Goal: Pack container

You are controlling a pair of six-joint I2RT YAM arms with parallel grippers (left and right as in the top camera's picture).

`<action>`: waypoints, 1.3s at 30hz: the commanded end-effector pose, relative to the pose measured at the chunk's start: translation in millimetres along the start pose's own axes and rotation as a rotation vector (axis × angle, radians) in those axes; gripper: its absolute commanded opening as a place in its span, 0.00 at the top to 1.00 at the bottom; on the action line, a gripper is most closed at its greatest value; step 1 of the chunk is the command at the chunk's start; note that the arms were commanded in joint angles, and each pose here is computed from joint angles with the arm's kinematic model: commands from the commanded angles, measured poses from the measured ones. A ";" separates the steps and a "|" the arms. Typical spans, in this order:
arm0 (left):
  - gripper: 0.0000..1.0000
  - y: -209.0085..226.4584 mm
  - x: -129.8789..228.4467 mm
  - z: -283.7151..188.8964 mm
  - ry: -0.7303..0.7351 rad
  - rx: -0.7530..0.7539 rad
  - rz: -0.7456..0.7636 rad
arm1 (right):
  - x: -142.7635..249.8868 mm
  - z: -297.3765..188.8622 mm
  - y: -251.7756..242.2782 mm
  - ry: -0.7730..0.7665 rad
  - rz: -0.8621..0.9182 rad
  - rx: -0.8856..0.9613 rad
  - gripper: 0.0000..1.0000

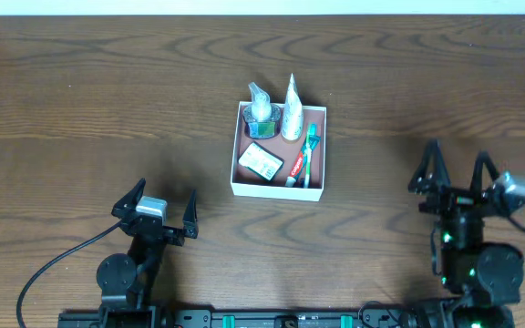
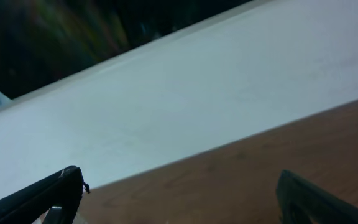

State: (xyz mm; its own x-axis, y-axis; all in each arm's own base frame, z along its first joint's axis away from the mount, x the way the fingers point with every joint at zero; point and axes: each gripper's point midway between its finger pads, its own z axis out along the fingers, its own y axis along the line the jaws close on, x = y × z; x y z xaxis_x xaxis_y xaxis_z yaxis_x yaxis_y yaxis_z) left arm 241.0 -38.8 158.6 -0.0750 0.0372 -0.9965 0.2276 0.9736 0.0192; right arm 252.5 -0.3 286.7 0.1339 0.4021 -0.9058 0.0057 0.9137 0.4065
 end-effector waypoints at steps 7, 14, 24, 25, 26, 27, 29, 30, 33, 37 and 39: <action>0.02 -0.1 15.9 0.6 0.047 0.001 -0.013 | 40.2 -14.2 -22.6 -0.030 -0.016 -0.013 0.01; 0.02 -0.1 15.9 0.6 0.047 0.001 -0.013 | 61.8 -16.9 -38.9 -0.024 -0.049 0.009 0.01; 0.02 -0.1 15.9 0.6 0.047 0.001 -0.013 | 93.0 -18.3 -46.7 0.096 -0.253 0.009 0.01; 0.02 -0.1 15.9 0.6 0.047 0.001 -0.013 | 95.3 -18.6 -47.7 0.106 -0.261 0.011 0.01; 0.02 -0.1 15.9 0.6 0.047 0.001 -0.013 | 98.4 -18.9 -49.2 0.119 -0.264 0.015 0.01; 0.02 -0.1 15.9 0.6 0.047 0.001 -0.013 | 101.6 -19.4 -50.6 0.134 -0.269 0.019 0.01; 0.02 -0.1 15.9 0.6 0.047 0.001 -0.013 | 110.8 -20.9 -54.1 0.173 -0.273 0.027 0.01; 0.01 -0.1 15.9 0.6 0.047 0.001 -0.013 | 114.7 -21.7 -55.9 0.191 -0.278 0.031 0.01; 0.02 -0.1 15.9 0.6 0.047 0.001 -0.013 | 116.6 -21.9 -51.8 0.198 -0.355 -0.002 0.01; 0.02 -0.1 15.9 0.6 0.047 0.001 -0.013 | 118.4 -22.2 -49.7 0.205 -0.404 -0.021 0.01; 0.02 -0.1 15.9 0.6 0.047 0.001 -0.013 | 118.4 -22.2 -49.7 0.205 -0.404 -0.021 0.01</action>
State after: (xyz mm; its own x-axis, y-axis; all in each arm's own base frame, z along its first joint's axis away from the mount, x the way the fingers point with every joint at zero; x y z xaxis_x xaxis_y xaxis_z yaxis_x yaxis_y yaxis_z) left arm 241.0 -38.7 158.6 -0.0753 0.0372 -0.9965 0.2272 0.9737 0.0192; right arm 246.4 1.9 158.2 -0.0708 0.0666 -0.9953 0.0117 0.9978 0.0660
